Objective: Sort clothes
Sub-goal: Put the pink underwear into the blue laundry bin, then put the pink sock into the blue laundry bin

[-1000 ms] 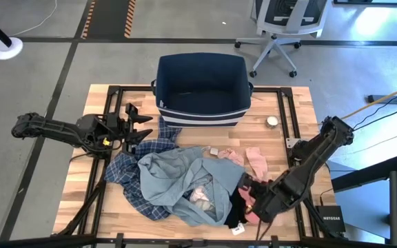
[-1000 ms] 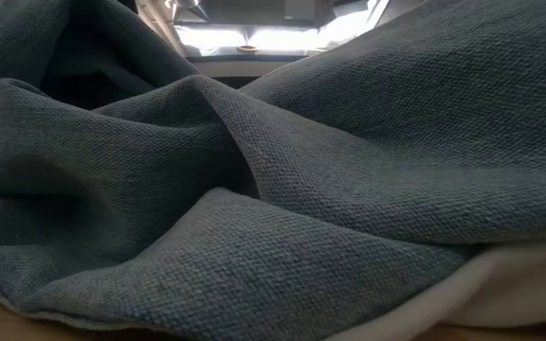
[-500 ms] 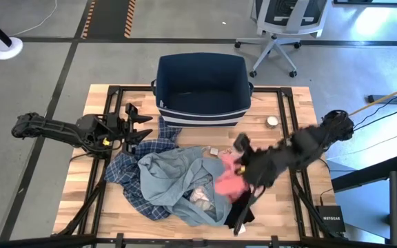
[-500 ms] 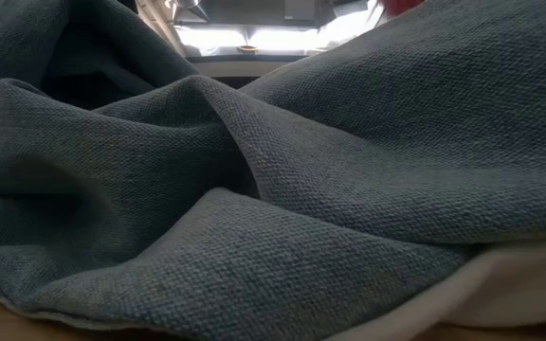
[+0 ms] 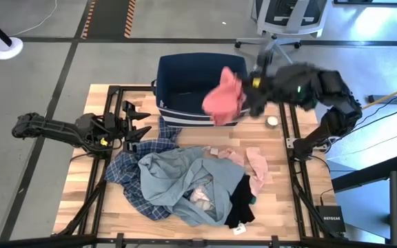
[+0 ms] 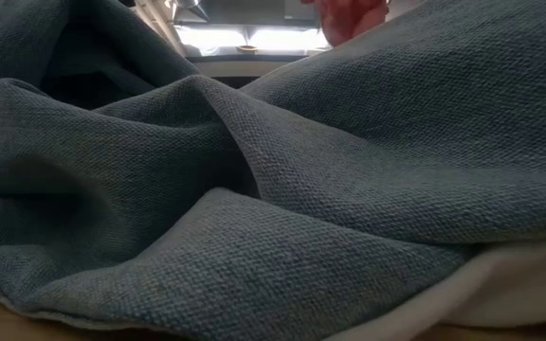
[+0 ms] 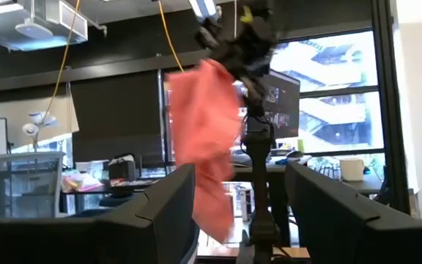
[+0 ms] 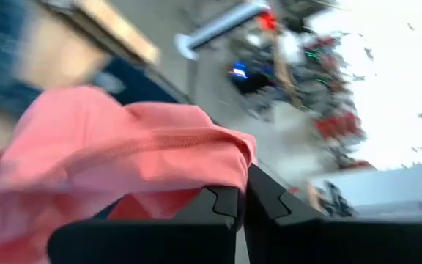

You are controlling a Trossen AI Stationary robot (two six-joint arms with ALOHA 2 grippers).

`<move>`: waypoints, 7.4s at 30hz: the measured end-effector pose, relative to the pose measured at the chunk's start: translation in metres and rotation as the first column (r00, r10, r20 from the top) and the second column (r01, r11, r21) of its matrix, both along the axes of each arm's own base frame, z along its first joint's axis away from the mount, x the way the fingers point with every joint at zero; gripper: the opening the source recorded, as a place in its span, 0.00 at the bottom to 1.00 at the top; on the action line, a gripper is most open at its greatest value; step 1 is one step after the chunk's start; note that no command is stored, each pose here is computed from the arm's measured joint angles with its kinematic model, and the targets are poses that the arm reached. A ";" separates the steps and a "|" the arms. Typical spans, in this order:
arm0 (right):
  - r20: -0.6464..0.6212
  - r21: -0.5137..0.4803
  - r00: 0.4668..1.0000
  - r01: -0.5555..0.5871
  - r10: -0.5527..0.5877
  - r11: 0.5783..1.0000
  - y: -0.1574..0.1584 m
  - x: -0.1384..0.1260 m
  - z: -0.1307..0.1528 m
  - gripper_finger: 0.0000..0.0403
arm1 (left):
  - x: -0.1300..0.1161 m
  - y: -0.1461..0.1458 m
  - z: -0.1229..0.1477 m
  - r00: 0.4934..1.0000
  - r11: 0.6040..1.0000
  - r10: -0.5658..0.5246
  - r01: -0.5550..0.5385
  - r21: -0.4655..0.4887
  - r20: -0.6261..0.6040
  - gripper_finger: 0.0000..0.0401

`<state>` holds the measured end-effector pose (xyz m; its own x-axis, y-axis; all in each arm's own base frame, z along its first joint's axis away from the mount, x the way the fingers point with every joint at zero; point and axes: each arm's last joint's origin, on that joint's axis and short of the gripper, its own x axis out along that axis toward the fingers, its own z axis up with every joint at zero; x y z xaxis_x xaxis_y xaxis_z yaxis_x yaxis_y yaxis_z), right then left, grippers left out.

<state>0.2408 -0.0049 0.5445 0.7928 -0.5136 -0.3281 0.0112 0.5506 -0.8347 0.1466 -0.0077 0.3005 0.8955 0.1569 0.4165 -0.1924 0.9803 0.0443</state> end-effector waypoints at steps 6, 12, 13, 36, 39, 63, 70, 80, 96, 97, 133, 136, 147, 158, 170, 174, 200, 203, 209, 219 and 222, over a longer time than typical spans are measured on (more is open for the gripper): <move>0.073 -0.045 0.989 0.130 -0.126 0.991 -0.050 0.006 0.008 0.03 | 0.000 0.000 0.001 1.000 1.000 -0.001 0.001 0.000 0.006 0.52; -0.010 0.024 0.992 0.127 -0.127 0.992 -0.084 0.027 -0.012 0.03 | 0.000 0.000 0.001 1.000 1.000 0.009 -0.009 0.021 0.005 0.52; -0.027 0.031 0.991 0.133 -0.132 0.991 -0.087 0.033 -0.017 0.03 | 0.000 0.000 0.001 1.000 1.000 0.009 -0.009 0.021 0.005 0.52; -0.121 0.201 0.968 0.243 -0.222 0.949 -0.098 0.060 -0.048 0.48 | 0.000 0.000 -0.001 1.000 1.000 -0.016 0.015 -0.023 -0.003 0.52; -0.117 0.179 0.957 0.283 -0.265 0.942 -0.094 0.044 -0.040 0.52 | 0.000 0.000 -0.001 1.000 0.999 -0.019 0.019 -0.031 -0.001 0.52; -0.350 0.335 0.916 0.317 -0.195 0.887 -0.069 0.012 -0.054 0.54 | 0.001 0.000 -0.002 1.000 1.000 0.005 -0.005 0.019 -0.021 0.52; -0.252 0.464 0.967 0.087 0.037 0.882 -0.013 -0.007 -0.038 0.54 | 0.001 0.000 -0.002 1.000 1.000 0.008 -0.007 0.025 -0.022 0.52; -0.320 0.523 0.920 -0.028 0.227 0.852 0.073 -0.003 -0.064 0.54 | 0.001 0.000 -0.001 1.000 1.000 0.005 -0.005 0.014 -0.018 0.52; -0.826 0.351 0.545 0.302 0.141 0.886 0.138 -0.011 -0.236 0.54 | 0.000 0.000 0.000 1.000 1.000 0.006 -0.005 0.016 -0.007 0.52; -0.841 0.346 0.523 0.330 0.135 0.878 0.139 -0.014 -0.244 0.54 | 0.000 0.000 0.000 1.000 1.000 0.006 -0.005 0.016 -0.006 0.52; -0.842 0.391 0.535 0.524 0.064 0.757 0.129 -0.052 -0.407 0.54 | 0.000 0.000 0.000 1.000 1.000 0.005 -0.005 0.014 -0.001 0.52; -0.867 0.345 0.497 0.535 0.042 0.771 0.129 -0.054 -0.401 0.54 | 0.000 0.000 0.000 1.000 1.000 0.006 -0.006 0.015 -0.001 0.52; -0.873 0.282 0.487 0.480 0.015 0.830 0.132 -0.047 -0.379 0.17 | 0.000 0.000 0.000 1.000 1.000 0.005 -0.005 0.015 -0.001 0.52; -0.903 0.236 0.430 0.460 0.018 0.856 0.131 -0.048 -0.370 0.03 | 0.000 0.000 0.000 1.000 1.000 0.005 -0.005 0.015 0.000 0.52; -0.789 0.125 0.604 0.334 -0.111 0.934 0.139 -0.022 -0.272 0.01 | 0.000 0.000 0.000 1.000 1.000 0.006 -0.006 0.015 0.000 0.52; -0.697 0.119 0.708 0.268 -0.112 0.956 0.139 -0.015 -0.240 0.03 | 0.000 0.000 0.000 1.000 1.000 0.005 -0.005 0.015 0.000 0.52; -0.230 -0.216 0.913 0.289 -0.336 0.933 0.011 0.048 -0.091 0.03 | 0.000 0.000 0.000 1.000 1.000 0.009 -0.009 0.021 0.000 0.52; -0.196 -0.203 0.920 0.300 -0.339 0.932 -0.012 0.055 -0.084 0.03 | 0.000 0.000 0.000 1.000 1.000 0.009 -0.009 0.022 0.000 0.52; -0.163 -0.088 0.936 0.301 -0.312 0.949 -0.055 0.061 -0.083 0.03 | 0.000 0.000 0.000 1.000 1.000 0.009 -0.009 0.022 0.000 0.52; -0.207 0.038 0.928 0.324 -0.309 0.945 -0.081 0.062 -0.098 0.04 | 0.000 -0.001 -0.001 1.000 1.000 -0.006 0.006 0.009 -0.013 0.52; -0.223 0.075 0.933 0.307 -0.284 0.949 -0.080 0.062 -0.100 0.10 | 0.001 -0.001 -0.002 1.000 1.000 -0.012 0.013 0.005 -0.020 0.52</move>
